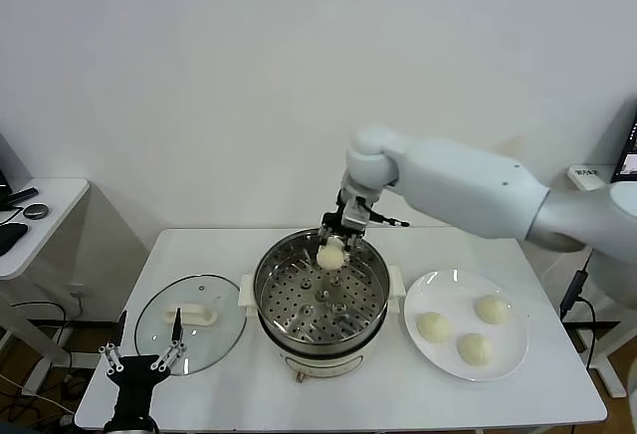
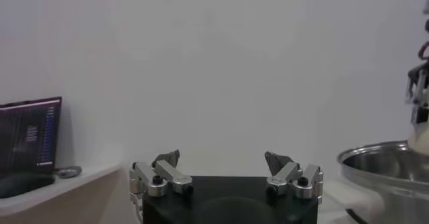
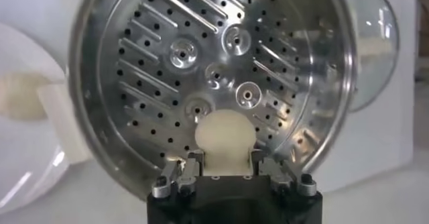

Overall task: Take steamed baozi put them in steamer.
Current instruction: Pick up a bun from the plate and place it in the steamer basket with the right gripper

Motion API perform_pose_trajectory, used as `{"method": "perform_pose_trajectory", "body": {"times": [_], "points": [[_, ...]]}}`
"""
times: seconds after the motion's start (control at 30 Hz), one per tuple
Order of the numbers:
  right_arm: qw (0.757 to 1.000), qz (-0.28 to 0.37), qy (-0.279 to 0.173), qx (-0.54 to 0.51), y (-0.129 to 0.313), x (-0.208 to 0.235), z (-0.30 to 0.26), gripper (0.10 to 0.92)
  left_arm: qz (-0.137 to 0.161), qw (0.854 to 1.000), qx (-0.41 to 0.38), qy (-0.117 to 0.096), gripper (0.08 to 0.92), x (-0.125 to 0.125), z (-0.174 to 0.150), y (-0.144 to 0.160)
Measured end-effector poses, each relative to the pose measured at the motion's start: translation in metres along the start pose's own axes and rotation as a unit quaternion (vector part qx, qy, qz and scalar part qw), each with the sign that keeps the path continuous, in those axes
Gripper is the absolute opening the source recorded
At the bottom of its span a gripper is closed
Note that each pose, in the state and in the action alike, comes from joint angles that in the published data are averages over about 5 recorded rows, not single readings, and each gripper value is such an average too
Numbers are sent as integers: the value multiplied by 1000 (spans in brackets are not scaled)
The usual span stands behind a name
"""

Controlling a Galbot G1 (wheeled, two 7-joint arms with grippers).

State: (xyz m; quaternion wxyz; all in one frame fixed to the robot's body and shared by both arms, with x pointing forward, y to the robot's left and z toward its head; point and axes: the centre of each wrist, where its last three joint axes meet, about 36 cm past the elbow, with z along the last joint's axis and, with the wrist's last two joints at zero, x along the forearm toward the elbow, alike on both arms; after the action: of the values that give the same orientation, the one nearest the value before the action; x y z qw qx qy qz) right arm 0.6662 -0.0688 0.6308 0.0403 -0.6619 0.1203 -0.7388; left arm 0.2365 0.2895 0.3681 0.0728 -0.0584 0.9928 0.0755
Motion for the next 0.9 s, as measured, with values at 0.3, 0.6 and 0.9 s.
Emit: {"method": "perform_pose_trajectory", "body": {"times": [0.3,0.6,0.9], "points": [[999,-3,6,51,-14,-27,3,480,-3,1000,-2,0,823,0,1,2],[997,-9,8,70,-16,-45,10,669,-6,1000,-1,1,823,-1,4,3],[998,2,-1,65,-16,-31,10,821,-6,1000,0,-2,823,-4,5,3]]}}
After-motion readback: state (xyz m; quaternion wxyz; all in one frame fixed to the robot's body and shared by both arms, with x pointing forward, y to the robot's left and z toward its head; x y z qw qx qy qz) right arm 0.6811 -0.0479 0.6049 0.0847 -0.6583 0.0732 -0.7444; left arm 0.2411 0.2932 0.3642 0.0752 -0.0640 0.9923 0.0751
